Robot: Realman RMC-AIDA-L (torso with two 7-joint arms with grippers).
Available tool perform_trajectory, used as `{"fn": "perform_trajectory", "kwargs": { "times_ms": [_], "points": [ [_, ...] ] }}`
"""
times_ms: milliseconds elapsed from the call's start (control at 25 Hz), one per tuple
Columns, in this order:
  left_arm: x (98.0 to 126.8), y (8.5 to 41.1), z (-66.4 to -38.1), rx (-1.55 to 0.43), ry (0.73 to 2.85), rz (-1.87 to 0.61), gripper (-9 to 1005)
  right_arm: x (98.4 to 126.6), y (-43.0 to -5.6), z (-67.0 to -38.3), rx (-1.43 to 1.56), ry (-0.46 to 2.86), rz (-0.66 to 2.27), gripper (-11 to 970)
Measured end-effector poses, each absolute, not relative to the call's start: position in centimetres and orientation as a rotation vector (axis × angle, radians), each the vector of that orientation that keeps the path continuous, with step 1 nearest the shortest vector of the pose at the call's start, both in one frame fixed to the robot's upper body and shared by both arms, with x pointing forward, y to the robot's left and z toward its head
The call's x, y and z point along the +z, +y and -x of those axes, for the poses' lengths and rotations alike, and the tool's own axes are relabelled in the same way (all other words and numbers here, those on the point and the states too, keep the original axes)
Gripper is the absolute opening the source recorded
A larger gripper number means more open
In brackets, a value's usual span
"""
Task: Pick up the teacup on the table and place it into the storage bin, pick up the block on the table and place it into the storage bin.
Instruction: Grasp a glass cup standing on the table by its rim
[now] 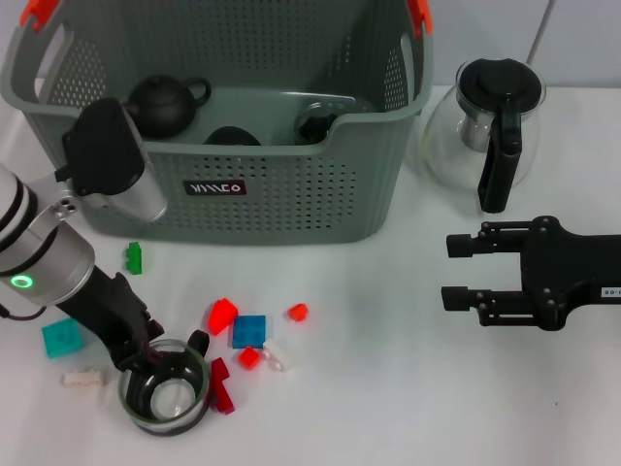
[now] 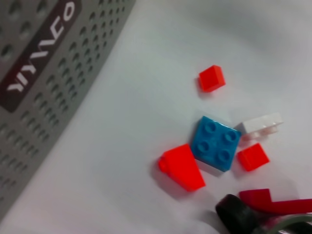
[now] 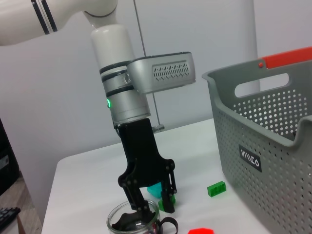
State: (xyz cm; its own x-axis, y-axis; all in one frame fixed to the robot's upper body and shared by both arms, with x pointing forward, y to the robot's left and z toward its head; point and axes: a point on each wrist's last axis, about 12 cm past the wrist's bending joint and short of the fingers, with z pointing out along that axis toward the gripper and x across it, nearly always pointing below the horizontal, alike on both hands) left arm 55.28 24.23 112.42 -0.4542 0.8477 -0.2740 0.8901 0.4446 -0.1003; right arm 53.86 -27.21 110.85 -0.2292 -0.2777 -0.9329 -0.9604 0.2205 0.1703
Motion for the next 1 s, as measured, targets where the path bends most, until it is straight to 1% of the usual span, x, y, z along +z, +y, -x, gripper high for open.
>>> {"fn": "perform_trajectory", "kwargs": {
  "times_ms": [360,1000],
  "points": [
    [112.27,24.11,-55.89,-0.255,2.517,-1.503,338,110.8,-27.26,-53.81,1.047,1.675,1.171,687],
    [112.45,24.0,-55.96,-0.258,2.533,-1.495,277,110.85,-27.3,-53.76,1.051,1.673,1.174,687]
  ]
}}
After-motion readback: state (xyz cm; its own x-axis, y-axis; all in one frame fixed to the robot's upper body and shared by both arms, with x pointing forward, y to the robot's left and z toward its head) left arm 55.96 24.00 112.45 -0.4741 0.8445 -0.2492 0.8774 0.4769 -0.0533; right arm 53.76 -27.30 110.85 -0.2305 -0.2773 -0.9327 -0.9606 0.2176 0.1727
